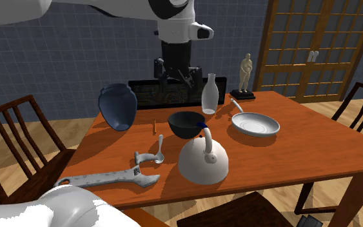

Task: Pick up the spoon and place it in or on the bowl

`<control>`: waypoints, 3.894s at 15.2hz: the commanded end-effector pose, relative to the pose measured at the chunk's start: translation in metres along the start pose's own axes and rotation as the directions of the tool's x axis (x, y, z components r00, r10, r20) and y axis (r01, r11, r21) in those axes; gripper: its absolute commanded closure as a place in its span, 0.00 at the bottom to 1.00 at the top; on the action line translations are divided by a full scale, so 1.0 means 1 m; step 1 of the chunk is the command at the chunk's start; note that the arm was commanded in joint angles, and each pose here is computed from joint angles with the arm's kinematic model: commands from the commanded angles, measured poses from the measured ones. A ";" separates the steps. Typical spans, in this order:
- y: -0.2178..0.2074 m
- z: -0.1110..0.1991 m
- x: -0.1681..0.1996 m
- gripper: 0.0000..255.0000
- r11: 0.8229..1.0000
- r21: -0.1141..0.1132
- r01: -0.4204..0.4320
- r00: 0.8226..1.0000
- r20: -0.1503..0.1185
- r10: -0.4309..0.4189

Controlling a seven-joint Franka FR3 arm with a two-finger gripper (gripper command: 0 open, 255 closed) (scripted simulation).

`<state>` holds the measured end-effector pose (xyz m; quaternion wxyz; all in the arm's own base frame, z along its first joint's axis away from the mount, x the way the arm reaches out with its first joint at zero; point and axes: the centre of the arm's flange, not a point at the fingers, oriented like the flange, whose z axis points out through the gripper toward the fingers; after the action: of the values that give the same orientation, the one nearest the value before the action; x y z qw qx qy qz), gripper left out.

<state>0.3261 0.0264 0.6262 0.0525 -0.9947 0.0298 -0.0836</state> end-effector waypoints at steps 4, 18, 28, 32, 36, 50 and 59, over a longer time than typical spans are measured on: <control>-0.010 0.037 0.004 0.00 0.998 0.017 0.055 0.998 -0.013 -0.055; -0.069 0.207 0.018 0.00 0.947 0.087 0.311 0.949 -0.086 -0.304; -0.102 0.294 0.023 0.00 0.902 0.110 0.417 0.907 -0.123 -0.404; -0.106 0.318 0.024 0.00 0.902 0.110 0.417 0.907 -0.123 -0.404; -0.106 0.318 0.024 0.00 0.902 0.110 0.417 0.907 -0.123 -0.404; -0.106 0.318 0.024 1.00 0.902 0.110 0.417 0.907 -0.123 -0.404; -0.111 0.271 0.032 1.00 0.902 0.110 0.417 0.907 -0.123 -0.404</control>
<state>0.4086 0.1611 0.3731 0.0989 -0.9675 -0.1835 -0.1431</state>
